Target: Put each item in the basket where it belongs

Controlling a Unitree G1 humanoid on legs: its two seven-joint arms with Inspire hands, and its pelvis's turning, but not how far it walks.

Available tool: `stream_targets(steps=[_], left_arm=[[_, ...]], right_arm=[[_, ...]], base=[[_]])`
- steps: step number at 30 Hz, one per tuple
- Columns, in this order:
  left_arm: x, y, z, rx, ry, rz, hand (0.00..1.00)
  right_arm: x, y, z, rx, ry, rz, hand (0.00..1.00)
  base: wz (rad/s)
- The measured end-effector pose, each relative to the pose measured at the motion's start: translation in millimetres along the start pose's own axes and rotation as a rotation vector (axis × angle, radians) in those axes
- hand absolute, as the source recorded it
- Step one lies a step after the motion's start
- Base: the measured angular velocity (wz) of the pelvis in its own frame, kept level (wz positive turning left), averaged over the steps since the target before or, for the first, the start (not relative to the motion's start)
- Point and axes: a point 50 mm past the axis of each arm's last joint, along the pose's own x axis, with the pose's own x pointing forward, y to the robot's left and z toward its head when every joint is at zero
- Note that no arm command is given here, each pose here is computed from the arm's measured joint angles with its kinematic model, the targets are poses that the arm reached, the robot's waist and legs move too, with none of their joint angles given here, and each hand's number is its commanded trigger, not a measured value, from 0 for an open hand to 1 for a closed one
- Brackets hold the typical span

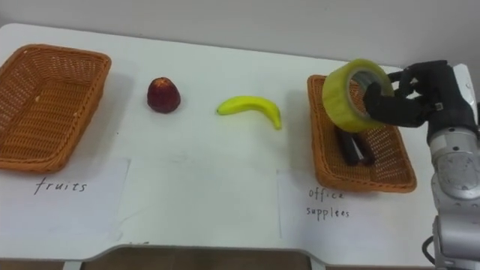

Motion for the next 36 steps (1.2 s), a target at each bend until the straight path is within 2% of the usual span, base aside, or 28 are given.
stream_targets(steps=[10,27,36], left_arm=[[0.3,0.8,0.0,-0.004,0.002,0.003,0.0],[1.1,3.6,-1.7,-0.02,0.013,0.015,0.0],[2.6,5.2,6.6,-0.031,-0.013,0.015,0.0]], right_arm=[[0.2,0.1,-8.6,-0.066,0.038,-0.005,1.0],[-5.4,0.5,-17.5,-0.077,0.067,0.004,1.0],[-7.2,4.6,-29.8,-0.083,0.12,0.053,1.0]], base=[[0.0],[-0.01],[0.0]])
